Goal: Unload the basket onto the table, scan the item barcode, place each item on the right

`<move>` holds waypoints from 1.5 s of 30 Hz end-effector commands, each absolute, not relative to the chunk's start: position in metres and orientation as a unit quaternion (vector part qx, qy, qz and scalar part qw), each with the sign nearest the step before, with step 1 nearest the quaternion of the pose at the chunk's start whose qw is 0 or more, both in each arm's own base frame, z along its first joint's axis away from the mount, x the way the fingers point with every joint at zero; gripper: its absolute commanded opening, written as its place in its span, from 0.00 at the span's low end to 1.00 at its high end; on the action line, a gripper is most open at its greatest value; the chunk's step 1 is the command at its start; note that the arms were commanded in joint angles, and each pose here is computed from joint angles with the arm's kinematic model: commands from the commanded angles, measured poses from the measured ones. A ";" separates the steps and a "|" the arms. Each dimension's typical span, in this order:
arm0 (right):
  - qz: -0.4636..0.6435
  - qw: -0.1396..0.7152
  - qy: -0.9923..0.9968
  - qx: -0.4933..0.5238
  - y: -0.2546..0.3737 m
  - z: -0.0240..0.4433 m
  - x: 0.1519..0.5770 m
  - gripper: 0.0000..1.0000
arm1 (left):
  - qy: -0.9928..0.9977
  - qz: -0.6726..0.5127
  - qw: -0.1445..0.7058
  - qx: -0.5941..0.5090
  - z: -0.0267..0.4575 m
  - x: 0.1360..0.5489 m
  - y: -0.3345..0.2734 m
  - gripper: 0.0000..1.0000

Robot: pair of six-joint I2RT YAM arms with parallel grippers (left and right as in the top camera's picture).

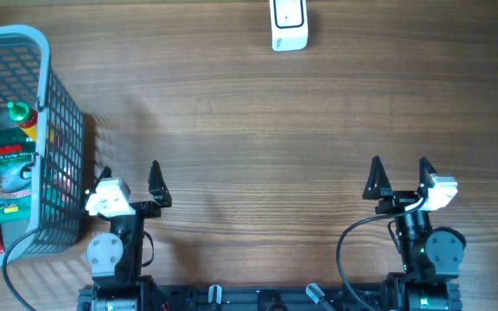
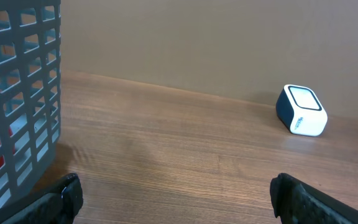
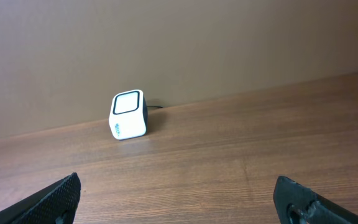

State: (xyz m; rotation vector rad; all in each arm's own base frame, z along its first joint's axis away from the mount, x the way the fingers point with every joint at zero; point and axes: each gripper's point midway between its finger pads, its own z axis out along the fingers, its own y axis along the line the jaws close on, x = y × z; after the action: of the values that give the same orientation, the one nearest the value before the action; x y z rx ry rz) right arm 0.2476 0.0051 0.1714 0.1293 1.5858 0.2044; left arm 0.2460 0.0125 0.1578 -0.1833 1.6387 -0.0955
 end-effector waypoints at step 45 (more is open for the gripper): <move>0.085 0.694 0.712 0.064 0.002 0.170 0.248 1.00 | 0.705 -0.005 0.707 -0.066 0.175 0.246 0.020 1.00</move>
State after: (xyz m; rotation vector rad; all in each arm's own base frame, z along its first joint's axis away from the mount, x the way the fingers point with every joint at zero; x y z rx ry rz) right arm 0.2476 0.0051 0.1714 0.1293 1.5858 0.2044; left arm 0.2465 0.0148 0.1724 -0.1511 1.5812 -0.0522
